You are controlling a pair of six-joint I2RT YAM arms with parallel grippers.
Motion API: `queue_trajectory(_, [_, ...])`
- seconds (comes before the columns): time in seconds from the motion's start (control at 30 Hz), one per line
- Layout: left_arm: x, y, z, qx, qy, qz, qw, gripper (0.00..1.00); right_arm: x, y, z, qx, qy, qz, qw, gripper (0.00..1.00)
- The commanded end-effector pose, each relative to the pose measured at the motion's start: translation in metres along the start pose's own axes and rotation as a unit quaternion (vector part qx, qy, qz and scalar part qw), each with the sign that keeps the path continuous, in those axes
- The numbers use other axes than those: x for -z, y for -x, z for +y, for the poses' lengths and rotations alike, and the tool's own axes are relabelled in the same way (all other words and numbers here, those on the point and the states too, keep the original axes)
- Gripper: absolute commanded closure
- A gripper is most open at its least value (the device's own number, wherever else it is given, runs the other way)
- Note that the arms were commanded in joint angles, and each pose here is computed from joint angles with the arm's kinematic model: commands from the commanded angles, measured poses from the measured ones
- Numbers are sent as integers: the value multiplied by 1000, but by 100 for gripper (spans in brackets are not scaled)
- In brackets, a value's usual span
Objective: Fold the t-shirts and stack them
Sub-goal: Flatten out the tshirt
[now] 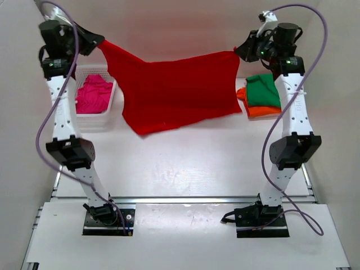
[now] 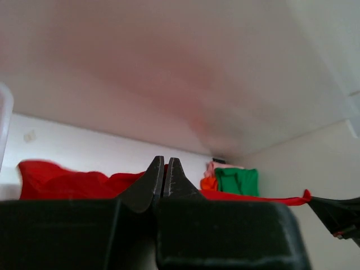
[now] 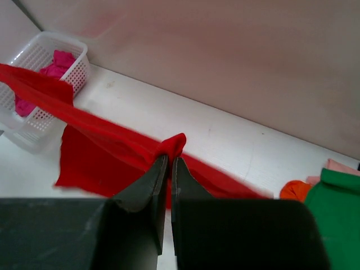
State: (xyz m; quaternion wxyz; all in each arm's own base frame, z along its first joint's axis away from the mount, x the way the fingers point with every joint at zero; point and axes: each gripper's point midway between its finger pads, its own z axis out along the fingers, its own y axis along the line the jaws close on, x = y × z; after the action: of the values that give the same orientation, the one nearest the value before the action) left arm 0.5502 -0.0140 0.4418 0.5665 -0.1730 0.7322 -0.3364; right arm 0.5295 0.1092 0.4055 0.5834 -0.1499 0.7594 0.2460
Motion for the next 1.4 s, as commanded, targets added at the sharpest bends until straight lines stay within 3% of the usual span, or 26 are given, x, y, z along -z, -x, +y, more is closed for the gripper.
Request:
queue_trajectory(0.0, [105, 51, -127, -68, -122, -94, 986, 100, 48, 54, 22, 51, 2, -74, 996, 100])
queue_trajectory(0.13, [130, 18, -135, -88, -113, -78, 987, 100, 59, 30, 13, 42, -9, -46, 998, 100])
queue_trajectory(0.27, [138, -46, -108, -85, -84, -15, 993, 100, 72, -3, 22, 38, -10, -28, 999, 100])
queue_trajectory(0.33, [144, -75, -96, -83, -79, 5, 993, 100, 73, -51, 17, 8, -16, 8, 1000, 100])
queue_trajectory(0.4, [160, -91, -86, -75, -76, 11, 994, 100, 92, -55, 26, 14, -17, -6, 1000, 100])
queue_trajectory(0.53, [189, -69, -109, -103, -80, -28, 991, 100, 127, -37, 43, 31, -20, -36, 999, 100])
queue_trajectory(0.7, [248, 1, -187, -143, -138, -142, 970, 100, 190, 43, 83, 80, -12, -142, 987, 100])
queue_trajectory(0.87, [276, 34, -228, -144, -168, -197, 955, 100, 236, 100, 116, 124, -6, -203, 971, 100])
queue_trajectory(1.13, [245, 29, -219, -115, -191, -167, 960, 100, 221, 96, 105, 108, 9, -193, 975, 100])
queue_trajectory(1.27, [194, 23, -186, -104, -166, -129, 972, 100, 183, 73, 87, 79, 29, -158, 984, 100])
queue_trajectory(1.37, [134, 1, -151, -78, -153, -56, 984, 100, 143, 54, 74, 72, 38, -119, 989, 100])
